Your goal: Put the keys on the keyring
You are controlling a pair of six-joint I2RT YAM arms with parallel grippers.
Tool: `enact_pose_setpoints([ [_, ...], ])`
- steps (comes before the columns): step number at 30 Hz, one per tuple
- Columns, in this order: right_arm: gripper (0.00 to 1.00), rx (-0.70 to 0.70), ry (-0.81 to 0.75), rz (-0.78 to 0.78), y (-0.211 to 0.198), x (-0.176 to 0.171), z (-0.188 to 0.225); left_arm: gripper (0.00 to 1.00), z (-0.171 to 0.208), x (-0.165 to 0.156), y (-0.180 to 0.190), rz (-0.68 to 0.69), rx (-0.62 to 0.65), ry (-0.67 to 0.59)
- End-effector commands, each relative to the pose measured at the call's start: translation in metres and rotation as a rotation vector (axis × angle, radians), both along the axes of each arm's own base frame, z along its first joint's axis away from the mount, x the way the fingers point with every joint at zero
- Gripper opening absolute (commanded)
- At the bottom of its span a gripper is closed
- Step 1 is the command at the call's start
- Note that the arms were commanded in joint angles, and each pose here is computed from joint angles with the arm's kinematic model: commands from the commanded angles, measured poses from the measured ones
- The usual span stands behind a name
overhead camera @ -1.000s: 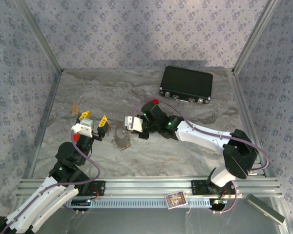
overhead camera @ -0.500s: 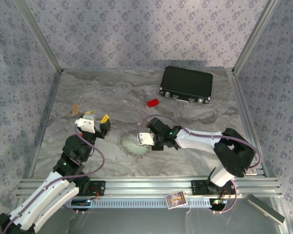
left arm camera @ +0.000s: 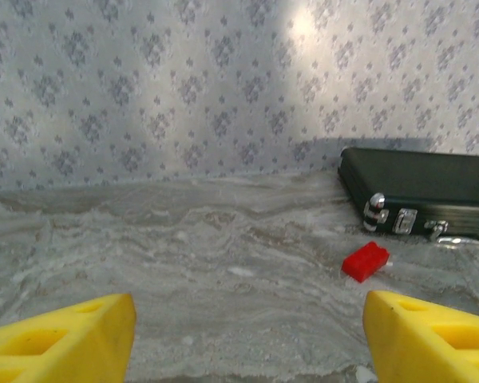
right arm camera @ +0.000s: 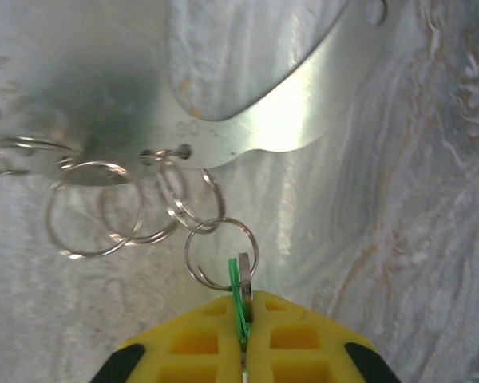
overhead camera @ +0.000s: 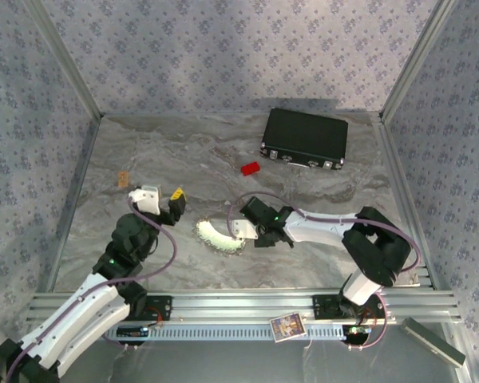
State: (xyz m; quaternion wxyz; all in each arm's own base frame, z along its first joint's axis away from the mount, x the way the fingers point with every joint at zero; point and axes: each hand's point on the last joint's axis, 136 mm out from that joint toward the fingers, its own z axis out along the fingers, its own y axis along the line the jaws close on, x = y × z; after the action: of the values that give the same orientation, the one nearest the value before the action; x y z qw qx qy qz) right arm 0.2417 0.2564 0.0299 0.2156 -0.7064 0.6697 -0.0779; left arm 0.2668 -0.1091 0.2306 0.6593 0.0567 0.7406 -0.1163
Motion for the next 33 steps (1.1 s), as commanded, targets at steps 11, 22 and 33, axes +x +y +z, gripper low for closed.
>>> enact_pose_setpoints([
  [11,0.38,-0.092,-0.004,-0.124,-0.043,0.016,0.006,0.81,-0.012,0.019,0.001,0.053,-0.066,0.182],
  [22,0.43,0.831,-0.002,-0.322,-0.006,0.03,0.139,0.82,-0.049,0.034,-0.037,-0.077,-0.095,0.382],
  [33,0.42,1.002,0.384,-0.802,0.035,0.037,0.114,0.84,-0.108,0.029,-0.054,-0.084,-0.064,0.734],
])
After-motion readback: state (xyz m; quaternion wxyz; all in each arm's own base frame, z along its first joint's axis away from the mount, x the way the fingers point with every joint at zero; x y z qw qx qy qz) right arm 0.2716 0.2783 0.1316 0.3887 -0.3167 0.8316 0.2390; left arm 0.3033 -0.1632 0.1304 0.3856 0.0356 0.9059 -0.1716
